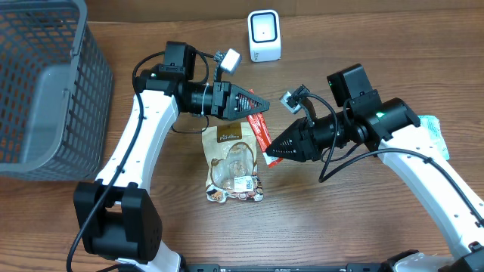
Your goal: Scan the item barcode
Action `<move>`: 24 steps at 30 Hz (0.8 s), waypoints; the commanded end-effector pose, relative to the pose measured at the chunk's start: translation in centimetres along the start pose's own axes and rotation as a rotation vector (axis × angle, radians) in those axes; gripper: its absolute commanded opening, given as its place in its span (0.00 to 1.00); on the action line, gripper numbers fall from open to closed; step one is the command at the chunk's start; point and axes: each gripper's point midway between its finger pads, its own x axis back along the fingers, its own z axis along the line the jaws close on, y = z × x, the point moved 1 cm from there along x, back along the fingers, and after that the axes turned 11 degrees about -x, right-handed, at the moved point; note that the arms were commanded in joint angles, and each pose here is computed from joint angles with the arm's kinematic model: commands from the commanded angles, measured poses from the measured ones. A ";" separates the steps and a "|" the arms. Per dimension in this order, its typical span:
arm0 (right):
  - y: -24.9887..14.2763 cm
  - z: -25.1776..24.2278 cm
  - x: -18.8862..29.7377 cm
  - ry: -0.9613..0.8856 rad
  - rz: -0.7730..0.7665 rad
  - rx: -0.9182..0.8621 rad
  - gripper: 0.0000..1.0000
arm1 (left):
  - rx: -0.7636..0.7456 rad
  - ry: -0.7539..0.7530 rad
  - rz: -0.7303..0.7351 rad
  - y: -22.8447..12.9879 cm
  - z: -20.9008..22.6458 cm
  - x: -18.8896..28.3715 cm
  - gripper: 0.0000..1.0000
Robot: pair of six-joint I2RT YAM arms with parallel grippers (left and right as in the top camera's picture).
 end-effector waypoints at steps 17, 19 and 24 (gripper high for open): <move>-0.6 1.1 -1.0 0.033 0.030 0.040 0.08 | -0.047 -0.018 0.001 0.5 -1.5 -0.2 0.04; -0.7 1.1 -1.0 0.032 0.030 0.038 0.08 | -0.048 0.011 0.007 0.4 -1.1 -0.2 0.04; -0.8 1.1 -0.9 0.031 0.035 0.029 0.17 | -0.066 0.118 0.028 0.3 0.7 -0.1 0.04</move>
